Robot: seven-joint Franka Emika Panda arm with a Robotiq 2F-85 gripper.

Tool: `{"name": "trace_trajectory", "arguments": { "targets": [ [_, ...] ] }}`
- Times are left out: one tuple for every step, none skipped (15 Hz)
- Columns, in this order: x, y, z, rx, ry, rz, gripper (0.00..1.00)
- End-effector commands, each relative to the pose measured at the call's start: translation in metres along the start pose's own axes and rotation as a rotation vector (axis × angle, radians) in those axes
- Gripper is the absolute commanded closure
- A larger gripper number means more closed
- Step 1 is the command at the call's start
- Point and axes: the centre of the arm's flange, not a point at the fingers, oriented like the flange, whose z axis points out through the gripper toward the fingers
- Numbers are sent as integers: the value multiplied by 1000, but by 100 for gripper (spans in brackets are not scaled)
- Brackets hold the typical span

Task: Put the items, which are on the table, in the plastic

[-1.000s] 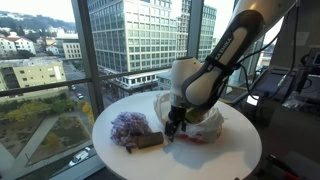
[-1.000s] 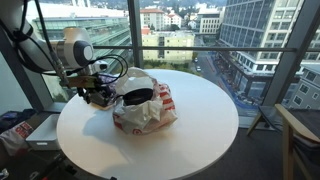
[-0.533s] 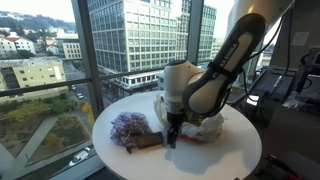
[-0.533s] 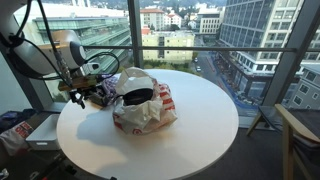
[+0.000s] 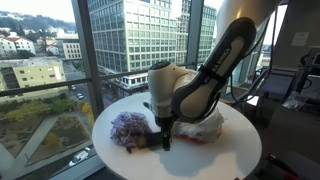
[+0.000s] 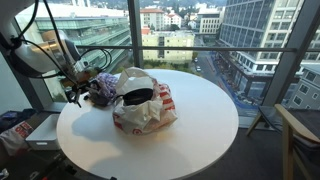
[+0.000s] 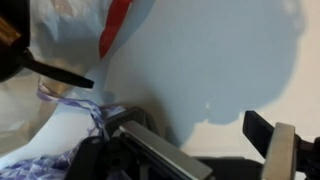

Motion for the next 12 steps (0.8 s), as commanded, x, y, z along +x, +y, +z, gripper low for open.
{"name": "trace_trajectory", "arguments": {
  "targets": [
    [34,6,-2,-11,-4,-199,0],
    [39,7,-2,-6,-4,-243,0],
    [44,8,-2,-4,-3,-284,0],
    [48,10,-3,0,1,-323,0],
    [52,12,-3,-2,6,-356,0],
    [55,15,-4,1,12,-383,0],
    [58,18,-4,-1,17,-409,0],
    [59,23,-3,-1,20,-432,0],
    [60,26,-3,-2,20,-452,0],
    [55,26,-4,-5,21,-476,0],
    [49,17,-1,-2,20,-423,0],
    [49,19,0,-2,20,-438,0]
  ]
}}
